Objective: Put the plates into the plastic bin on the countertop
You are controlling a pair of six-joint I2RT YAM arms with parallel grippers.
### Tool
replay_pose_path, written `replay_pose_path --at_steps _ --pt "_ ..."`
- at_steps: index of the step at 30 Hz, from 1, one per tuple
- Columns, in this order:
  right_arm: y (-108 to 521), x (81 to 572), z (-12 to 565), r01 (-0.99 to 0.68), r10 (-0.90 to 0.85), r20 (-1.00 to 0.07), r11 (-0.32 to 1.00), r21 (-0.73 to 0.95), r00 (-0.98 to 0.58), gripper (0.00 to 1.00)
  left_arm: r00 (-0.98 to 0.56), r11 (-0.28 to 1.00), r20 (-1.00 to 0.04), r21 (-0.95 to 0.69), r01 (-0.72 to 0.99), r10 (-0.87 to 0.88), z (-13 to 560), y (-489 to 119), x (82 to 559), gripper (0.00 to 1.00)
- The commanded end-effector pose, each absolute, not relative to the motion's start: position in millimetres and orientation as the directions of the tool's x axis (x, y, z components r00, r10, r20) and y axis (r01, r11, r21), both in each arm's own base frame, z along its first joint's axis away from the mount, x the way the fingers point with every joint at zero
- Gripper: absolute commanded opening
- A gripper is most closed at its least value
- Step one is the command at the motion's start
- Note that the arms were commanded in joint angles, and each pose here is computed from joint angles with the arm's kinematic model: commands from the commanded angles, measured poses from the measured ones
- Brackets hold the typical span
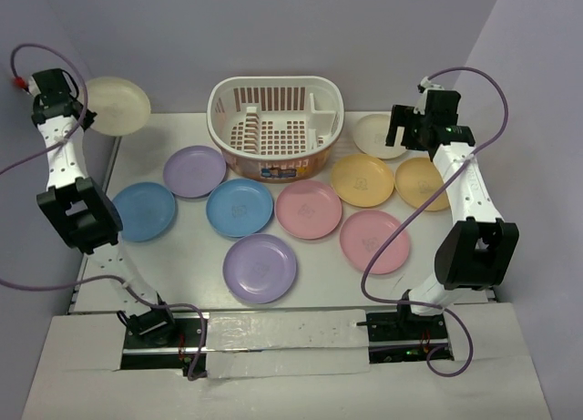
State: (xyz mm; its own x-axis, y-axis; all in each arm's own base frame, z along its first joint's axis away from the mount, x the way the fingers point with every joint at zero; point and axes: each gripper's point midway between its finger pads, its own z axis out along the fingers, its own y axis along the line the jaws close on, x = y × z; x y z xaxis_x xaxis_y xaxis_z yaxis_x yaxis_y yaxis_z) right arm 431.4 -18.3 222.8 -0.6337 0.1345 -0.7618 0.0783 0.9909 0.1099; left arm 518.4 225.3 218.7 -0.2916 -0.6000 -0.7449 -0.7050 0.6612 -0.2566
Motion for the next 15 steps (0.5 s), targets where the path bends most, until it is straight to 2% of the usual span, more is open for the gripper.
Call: replay_pose_path --at_steps 1,5,7,11,15 --pt "-27 444 250 0.107 0.179 -0.796 0.984 0.144 -0.578 1.00 -0.025 0.713 -0.900 -0.327 -0.621 -0.435 368 225 510 0.00" --pt "-35 453 248 0.132 0.221 -0.784 0.975 0.178 -0.580 1.00 0.062 0.803 -0.931 -0.342 -0.488 -0.359 421 177 506 0.00" --pt "-44 460 246 0.155 0.243 -0.776 0.970 0.187 -0.582 1.00 0.076 0.873 -0.953 -0.299 -0.384 -0.293 446 123 510 0.00" --pt "-58 472 250 0.187 0.286 -0.766 0.958 0.217 -0.576 1.00 0.016 0.956 -0.980 -0.198 -0.215 -0.199 445 17 528 0.00" --pt "-78 489 235 0.226 0.326 -0.727 0.945 0.236 -0.605 1.00 -0.079 0.991 -0.990 -0.110 -0.074 -0.116 411 -75 553 0.00"
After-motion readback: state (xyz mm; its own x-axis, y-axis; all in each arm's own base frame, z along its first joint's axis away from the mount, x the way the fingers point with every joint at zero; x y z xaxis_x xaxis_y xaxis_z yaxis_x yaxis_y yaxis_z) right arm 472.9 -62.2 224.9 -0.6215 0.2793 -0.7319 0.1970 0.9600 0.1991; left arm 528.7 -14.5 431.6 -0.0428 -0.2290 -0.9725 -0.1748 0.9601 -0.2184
